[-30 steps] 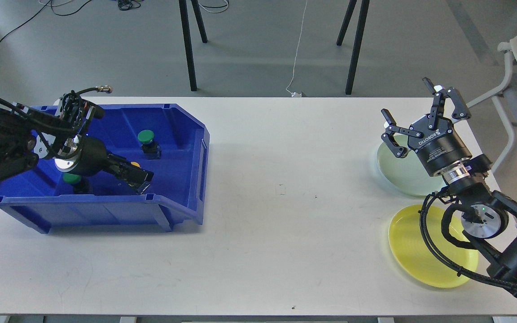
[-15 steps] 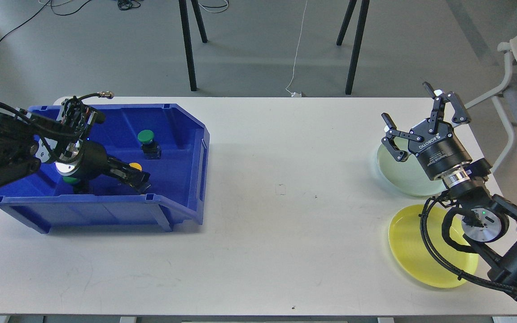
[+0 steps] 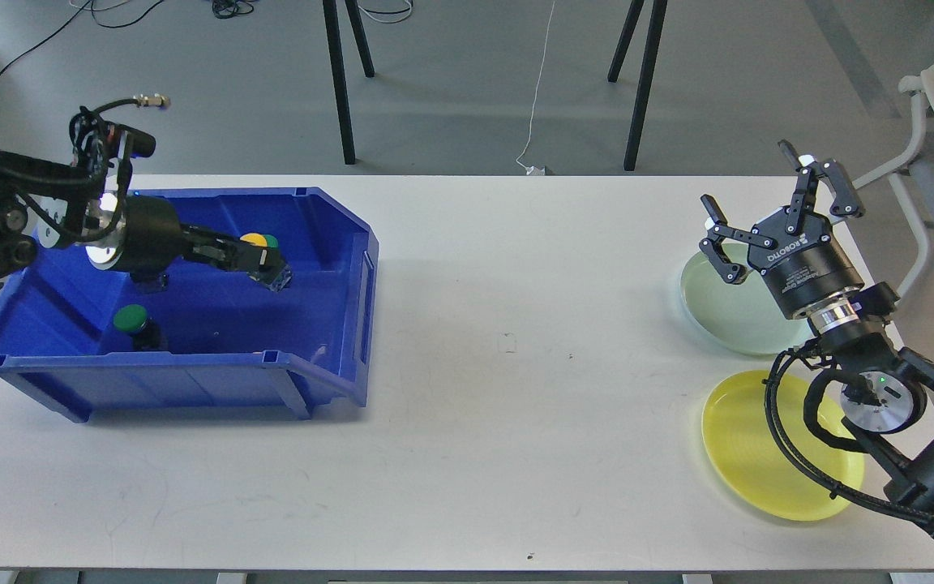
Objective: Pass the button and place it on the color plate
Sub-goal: 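Lift the yellow button out and carry it toward the right gripper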
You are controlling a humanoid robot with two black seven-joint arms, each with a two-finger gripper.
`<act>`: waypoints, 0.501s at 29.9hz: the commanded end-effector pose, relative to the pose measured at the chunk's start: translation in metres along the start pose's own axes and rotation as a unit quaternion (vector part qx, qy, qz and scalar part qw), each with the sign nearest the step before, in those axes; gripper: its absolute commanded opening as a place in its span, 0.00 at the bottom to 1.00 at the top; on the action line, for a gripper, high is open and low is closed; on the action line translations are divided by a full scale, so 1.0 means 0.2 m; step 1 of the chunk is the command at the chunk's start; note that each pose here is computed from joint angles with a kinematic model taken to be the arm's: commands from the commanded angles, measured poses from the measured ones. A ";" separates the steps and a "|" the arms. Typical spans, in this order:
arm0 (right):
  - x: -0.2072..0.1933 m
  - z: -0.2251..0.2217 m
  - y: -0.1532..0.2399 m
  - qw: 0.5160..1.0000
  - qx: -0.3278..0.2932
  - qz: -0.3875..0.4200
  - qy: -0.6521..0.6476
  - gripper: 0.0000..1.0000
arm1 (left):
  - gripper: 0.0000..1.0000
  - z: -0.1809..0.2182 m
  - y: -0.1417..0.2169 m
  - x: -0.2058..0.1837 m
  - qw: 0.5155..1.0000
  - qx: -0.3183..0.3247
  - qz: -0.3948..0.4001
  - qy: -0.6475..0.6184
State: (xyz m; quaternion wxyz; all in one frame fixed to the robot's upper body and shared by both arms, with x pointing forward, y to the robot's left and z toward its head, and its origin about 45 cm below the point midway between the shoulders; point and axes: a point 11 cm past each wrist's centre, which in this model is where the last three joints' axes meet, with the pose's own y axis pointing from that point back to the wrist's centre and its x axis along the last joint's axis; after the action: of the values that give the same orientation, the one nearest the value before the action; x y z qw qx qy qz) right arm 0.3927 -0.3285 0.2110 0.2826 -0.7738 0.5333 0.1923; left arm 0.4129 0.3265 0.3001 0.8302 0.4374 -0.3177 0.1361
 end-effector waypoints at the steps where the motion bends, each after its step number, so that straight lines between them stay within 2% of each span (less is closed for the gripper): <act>1: -0.18 -0.12 -0.07 0.998 0.027 -0.059 -0.009 0.99 | 0.04 0.18 0.03 0.16 0.980 -0.126 0.099 0.120; 4: -0.36 -0.13 -0.09 0.995 0.024 -0.101 0.005 0.99 | 0.04 0.41 -0.06 0.16 0.931 -0.259 0.123 0.226; 7: -0.50 -0.05 -0.09 0.985 -0.008 -0.148 0.094 0.99 | 0.04 0.56 -0.25 0.05 0.885 -0.337 0.106 0.303; 10: -0.52 0.12 -0.03 0.970 -0.046 -0.155 0.180 0.99 | 0.06 0.63 -0.45 -0.11 0.846 -0.375 0.093 0.368; 15: -0.57 0.32 0.01 0.965 -0.075 -0.158 0.198 0.99 | 0.07 0.69 -0.54 -0.19 0.816 -0.402 0.091 0.405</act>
State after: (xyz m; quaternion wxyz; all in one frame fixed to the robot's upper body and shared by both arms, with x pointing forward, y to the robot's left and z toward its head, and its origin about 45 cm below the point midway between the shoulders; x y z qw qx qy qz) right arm 0.3552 -0.2234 0.2411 0.1512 -0.8835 0.4425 0.0269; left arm 0.3860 0.1638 0.2725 0.9699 -0.0439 -0.0360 0.2367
